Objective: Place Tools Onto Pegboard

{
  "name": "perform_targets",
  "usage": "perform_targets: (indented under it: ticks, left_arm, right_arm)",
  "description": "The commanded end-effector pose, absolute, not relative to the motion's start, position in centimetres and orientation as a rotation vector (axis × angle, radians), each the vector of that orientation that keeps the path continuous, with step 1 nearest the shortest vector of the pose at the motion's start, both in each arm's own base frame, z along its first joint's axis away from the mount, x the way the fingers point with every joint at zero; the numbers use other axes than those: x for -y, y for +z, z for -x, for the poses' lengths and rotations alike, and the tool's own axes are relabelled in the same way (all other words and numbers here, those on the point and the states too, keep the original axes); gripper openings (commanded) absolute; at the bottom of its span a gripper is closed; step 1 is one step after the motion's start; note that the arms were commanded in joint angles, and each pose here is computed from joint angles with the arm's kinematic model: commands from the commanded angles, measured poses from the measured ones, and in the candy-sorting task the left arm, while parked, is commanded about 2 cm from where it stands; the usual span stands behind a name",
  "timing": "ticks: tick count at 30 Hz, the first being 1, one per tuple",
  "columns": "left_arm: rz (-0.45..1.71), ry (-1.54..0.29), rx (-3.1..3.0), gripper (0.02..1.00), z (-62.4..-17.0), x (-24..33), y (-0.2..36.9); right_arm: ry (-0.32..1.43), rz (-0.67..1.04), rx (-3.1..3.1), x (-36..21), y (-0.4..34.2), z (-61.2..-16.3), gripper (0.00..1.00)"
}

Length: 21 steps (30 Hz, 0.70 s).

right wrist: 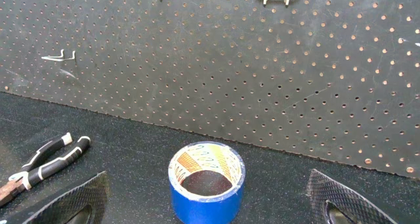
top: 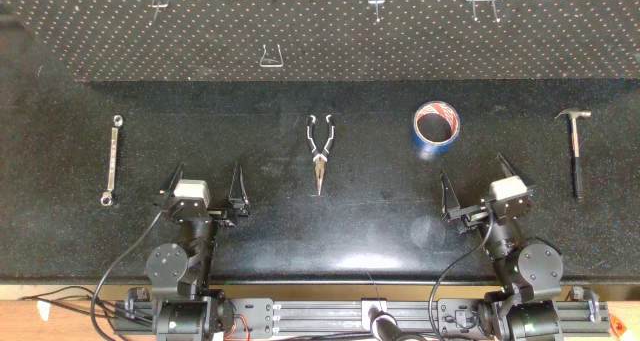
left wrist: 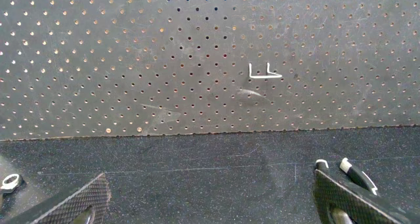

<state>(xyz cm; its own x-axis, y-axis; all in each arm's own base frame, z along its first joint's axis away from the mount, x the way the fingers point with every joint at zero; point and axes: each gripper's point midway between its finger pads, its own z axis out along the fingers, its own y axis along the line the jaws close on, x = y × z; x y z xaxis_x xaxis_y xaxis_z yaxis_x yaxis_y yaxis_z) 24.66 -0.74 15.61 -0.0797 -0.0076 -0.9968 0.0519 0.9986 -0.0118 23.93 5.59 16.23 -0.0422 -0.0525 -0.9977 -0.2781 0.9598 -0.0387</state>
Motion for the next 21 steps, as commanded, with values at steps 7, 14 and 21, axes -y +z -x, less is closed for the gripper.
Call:
perform_targets:
  ticks: [7, 14, 21]
  left_arm:
    - [-0.01, -0.045, -1.645, 0.998, -24.6, 0.4, 15.7]
    - [-0.111, 0.178, -1.817, 0.996, -25.7, -1.3, 15.8]
    - [0.21, 0.537, -2.448, 0.996, -22.5, -10.9, 14.4]
  right_arm:
    - [0.181, 0.271, -1.608, -5.7, 16.1, -23.9, 0.978]
    - [0.181, 0.271, -1.608, -5.7, 16.1, -23.9, 0.978]
    - [0.181, 0.271, -1.608, -5.7, 16.1, -23.9, 0.978]
